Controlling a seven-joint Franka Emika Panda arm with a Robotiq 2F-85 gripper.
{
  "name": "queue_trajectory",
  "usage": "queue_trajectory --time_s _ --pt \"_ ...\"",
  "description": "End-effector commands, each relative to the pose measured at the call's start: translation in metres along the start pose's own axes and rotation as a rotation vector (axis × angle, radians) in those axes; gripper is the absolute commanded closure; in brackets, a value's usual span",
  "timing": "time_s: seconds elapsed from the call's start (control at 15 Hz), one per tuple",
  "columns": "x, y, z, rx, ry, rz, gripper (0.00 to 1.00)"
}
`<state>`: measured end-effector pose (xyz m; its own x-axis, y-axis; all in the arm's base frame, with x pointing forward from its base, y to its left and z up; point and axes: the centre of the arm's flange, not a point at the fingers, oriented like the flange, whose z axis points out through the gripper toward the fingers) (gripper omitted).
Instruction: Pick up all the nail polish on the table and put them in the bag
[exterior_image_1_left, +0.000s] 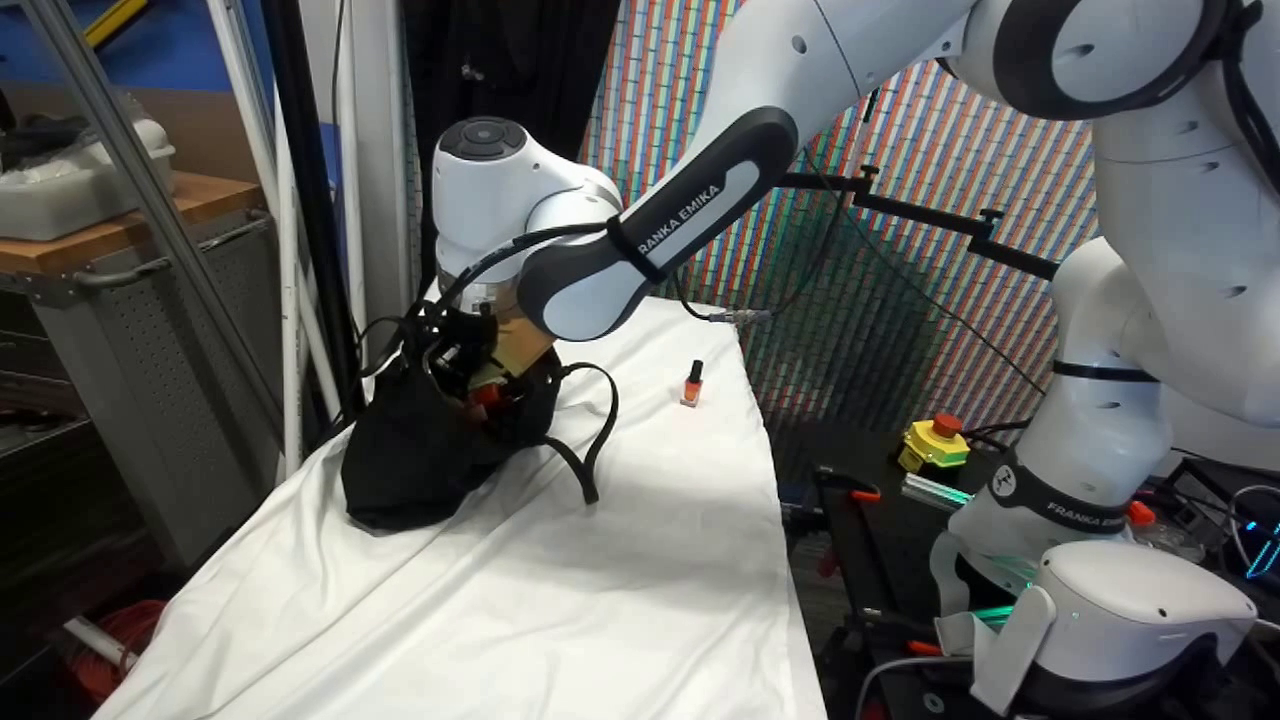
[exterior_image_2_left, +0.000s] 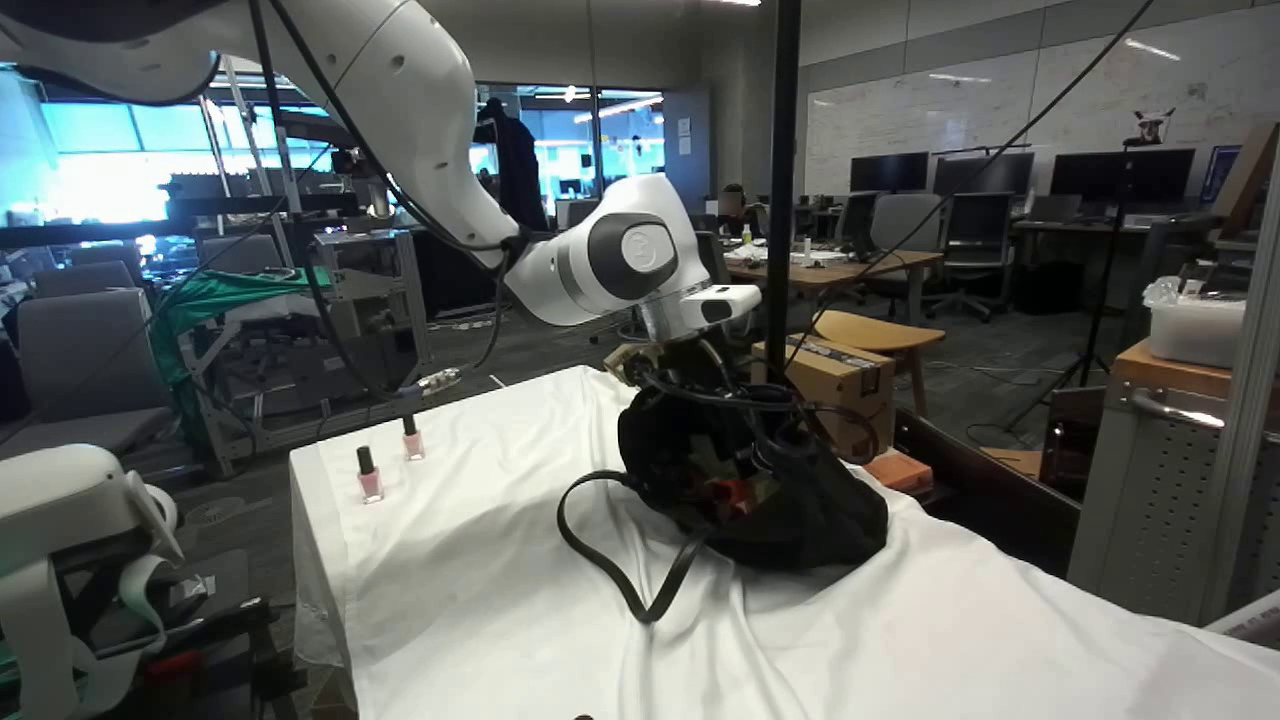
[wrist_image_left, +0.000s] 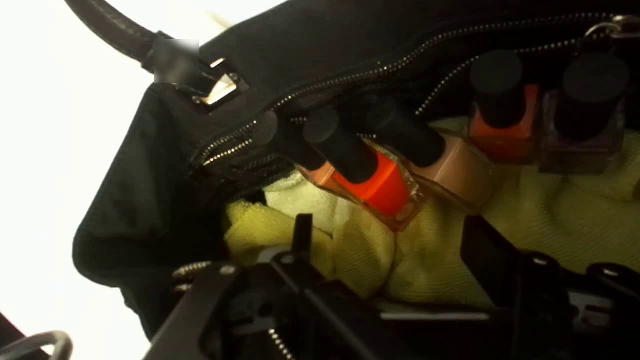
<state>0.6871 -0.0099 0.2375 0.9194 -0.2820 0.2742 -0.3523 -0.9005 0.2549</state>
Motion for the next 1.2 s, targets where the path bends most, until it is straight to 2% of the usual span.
queue_trajectory --time_s 0.0,0.4,0.6,1.13 --pt "-0.021 0.023 -0.038 0.021 -0.009 -0.042 0.00" --pt "-0.071 0.070 -0.091 0.076 -0.063 -0.173 0.00" --pt "-0.092 0.102 -0.103 0.087 -0.094 -0.183 0.00" --pt "-0.136 0.183 -0.083 0.111 -0.201 -0.102 0.00"
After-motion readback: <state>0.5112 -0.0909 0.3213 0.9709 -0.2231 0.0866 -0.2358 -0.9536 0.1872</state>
